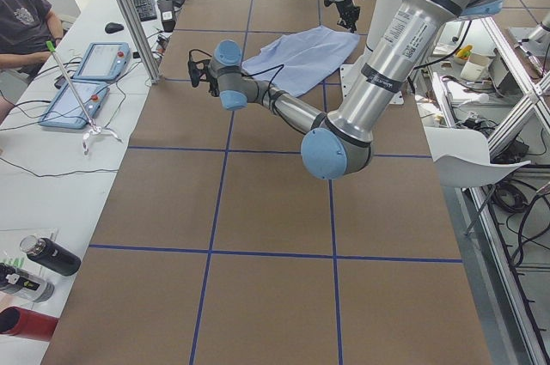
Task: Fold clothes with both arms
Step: 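Grasp the side edge with the right gripper and drag it, rotating the shirt, then grasp the shirt corner with the left gripper and pull it straight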
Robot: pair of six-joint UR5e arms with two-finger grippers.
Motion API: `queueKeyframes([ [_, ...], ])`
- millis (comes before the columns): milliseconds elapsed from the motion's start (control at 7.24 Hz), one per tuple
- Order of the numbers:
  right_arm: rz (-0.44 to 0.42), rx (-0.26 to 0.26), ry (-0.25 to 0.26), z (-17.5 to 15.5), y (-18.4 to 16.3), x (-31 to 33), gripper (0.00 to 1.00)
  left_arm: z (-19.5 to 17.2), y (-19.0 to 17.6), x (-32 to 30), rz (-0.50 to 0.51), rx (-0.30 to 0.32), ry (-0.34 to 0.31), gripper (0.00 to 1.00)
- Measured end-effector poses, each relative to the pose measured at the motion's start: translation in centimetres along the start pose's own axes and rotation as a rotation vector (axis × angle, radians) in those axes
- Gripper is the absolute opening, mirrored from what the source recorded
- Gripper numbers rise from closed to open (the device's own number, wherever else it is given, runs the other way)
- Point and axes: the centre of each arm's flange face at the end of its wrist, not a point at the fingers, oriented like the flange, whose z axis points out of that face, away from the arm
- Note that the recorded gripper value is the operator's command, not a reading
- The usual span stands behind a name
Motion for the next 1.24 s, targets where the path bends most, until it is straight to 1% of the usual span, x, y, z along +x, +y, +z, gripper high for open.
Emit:
queueKeyframes([
  [138,0.033,0.004,-0.032,-1.2,-1.0,-0.9,1.0,-0.3,2.3,-0.1,-0.014,-0.05,0.003,0.59],
  [276,0.048,0.016,-0.098,-3.5,-3.0,-2.9,1.0,0.3,5.6,-1.1,-0.018,-0.103,-0.007,0.62],
  [414,0.029,0.04,-0.181,-6.5,-5.5,-5.8,1.0,1.0,9.2,-2.4,-0.021,-0.154,-0.02,0.62],
  [552,-0.001,0.084,-0.257,-9.3,-8.4,-9.3,1.0,1.2,12.7,-3.5,-0.034,-0.204,-0.032,0.62],
  [691,-0.037,0.152,-0.309,-11.4,-11.6,-12.8,1.0,1.7,15.9,-4.5,-0.047,-0.246,-0.045,0.62],
  [829,-0.085,0.231,-0.331,-12.8,-15.0,-15.4,1.0,2.5,19.0,-5.3,-0.053,-0.271,-0.059,0.62],
  [967,-0.131,0.296,-0.329,-13.8,-18.4,-17.0,1.0,3.4,21.4,-5.8,-0.056,-0.283,-0.071,0.61],
  [1105,-0.155,0.336,-0.317,-14.3,-21.2,-18.2,1.0,4.1,22.9,-6.2,-0.057,-0.294,-0.083,0.6],
  [1243,-0.163,0.354,-0.32,-14.3,-23.0,-19.4,1.0,4.8,23.7,-6.6,-0.053,-0.3,-0.093,0.59],
])
